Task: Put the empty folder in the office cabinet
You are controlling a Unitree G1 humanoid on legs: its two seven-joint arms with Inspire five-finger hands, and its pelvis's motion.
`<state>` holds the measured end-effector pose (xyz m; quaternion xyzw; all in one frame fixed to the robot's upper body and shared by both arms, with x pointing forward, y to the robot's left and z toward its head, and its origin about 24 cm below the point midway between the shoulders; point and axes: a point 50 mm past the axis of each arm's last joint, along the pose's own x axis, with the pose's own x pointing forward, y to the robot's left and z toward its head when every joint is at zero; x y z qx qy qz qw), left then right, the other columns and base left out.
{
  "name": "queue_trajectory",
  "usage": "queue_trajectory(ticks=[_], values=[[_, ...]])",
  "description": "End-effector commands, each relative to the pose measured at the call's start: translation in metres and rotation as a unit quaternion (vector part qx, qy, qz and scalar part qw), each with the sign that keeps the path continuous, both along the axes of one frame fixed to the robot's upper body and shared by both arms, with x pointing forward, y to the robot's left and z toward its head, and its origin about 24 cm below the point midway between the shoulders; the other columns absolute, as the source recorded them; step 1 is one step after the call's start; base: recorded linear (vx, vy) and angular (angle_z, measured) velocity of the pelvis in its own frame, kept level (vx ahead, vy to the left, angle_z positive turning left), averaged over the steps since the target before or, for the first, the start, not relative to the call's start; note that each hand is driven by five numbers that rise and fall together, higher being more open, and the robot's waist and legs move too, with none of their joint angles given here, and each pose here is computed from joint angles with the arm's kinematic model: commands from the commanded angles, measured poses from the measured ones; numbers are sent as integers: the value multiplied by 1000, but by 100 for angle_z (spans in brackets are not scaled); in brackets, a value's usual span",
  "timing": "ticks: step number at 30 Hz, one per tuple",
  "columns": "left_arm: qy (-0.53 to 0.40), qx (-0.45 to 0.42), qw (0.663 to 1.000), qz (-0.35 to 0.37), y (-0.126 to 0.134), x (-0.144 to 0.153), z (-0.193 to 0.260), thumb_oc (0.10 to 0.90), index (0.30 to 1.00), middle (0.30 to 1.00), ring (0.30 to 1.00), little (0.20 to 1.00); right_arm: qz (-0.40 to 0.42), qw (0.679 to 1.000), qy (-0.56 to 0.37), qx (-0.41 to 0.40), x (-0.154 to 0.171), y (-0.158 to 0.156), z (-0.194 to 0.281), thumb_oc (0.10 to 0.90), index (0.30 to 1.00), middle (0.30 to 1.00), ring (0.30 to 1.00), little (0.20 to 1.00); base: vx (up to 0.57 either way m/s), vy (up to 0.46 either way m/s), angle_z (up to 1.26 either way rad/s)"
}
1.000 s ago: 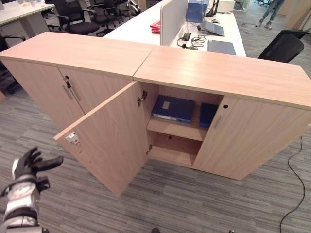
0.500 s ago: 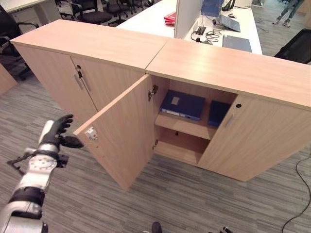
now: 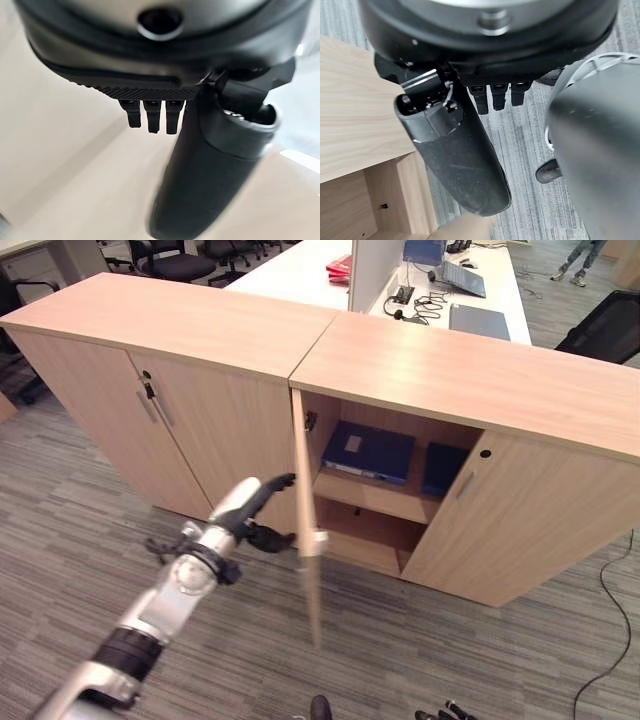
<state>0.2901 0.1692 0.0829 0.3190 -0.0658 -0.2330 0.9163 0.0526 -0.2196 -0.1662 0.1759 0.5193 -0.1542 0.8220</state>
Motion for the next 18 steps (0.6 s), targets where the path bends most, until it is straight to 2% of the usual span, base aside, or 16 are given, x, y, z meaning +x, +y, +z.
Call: queue_trajectory(ticks=[1,3,4,10,13,14,16,18], values=[[-144,-135,953,-229,-82,-13,80,800,900,900,900,900,-8,999,-18,-28,10,-19,5,800,900,900,900,900,-21,-7,-6],[-112,-162,943,-270,-100,-18,75,800,900,900,900,900,-6,1000,-17,-24,13,-16,4,800,900,900,900,900,-8,-3,-3],[-79,-183,936,-290,-117,-20,68,800,900,900,900,900,3,1000,-16,-22,17,-11,4,800,900,900,900,900,-10,-8,-5],[-26,-216,919,-328,-142,-23,62,800,900,900,900,900,31,999,-26,-20,36,-3,5,800,900,900,900,900,-18,-13,-12],[-6,-218,922,-319,-144,-20,55,800,900,900,900,900,43,998,-28,-22,41,-2,6,800,900,900,900,900,-8,3,-9],[27,-219,931,-292,-139,-14,39,800,900,900,900,900,52,998,-28,-27,43,-4,6,800,900,900,900,900,0,0,0],[68,-212,947,-233,-117,-9,11,800,900,900,900,900,52,998,-25,-38,46,-11,8,800,900,900,900,900,4,26,-16],[96,-216,949,-206,-107,-10,-4,800,900,900,900,900,51,998,-22,-41,45,-13,8,800,900,900,900,900,3,18,-22]])
